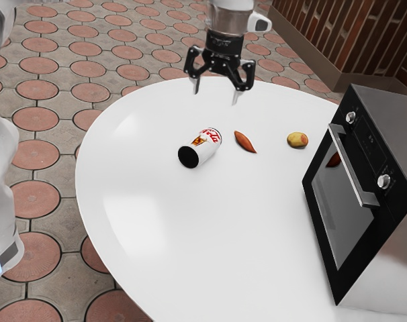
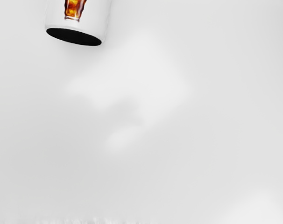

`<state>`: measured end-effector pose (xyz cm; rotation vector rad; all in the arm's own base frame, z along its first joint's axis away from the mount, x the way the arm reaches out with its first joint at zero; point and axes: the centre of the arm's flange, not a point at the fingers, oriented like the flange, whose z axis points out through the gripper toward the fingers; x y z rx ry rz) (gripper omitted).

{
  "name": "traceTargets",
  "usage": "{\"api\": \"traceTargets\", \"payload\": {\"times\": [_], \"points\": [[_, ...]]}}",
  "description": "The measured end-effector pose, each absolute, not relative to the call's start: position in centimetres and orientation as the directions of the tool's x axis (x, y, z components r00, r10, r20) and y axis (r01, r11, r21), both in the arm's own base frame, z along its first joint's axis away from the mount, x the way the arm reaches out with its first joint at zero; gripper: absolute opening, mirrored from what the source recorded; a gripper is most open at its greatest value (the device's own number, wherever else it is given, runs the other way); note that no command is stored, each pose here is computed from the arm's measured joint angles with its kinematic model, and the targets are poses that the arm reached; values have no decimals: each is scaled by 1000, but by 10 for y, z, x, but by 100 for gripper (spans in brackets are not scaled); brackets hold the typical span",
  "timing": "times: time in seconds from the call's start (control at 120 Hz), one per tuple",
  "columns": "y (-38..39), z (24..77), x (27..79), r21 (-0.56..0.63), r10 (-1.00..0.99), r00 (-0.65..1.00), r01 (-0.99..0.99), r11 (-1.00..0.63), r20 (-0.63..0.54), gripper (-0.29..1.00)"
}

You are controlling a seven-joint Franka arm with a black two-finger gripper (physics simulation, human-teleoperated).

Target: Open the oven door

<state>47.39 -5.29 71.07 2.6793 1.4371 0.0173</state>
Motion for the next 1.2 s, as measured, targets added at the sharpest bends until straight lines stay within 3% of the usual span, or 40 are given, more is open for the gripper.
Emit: {"api": "traceTargets", "payload": {"times": [0.283,0.417,0.592,0.842,1.2], "points": [[-109,701,442,30,963,255,967,-254,-88,70],[-198,764,473,174,962,259,955,-242,-85,70],[-281,744,485,232,964,243,949,-213,-107,70],[-253,740,520,363,995,88,930,-61,-56,70],[-293,717,527,466,987,159,873,-147,13,70]]}}
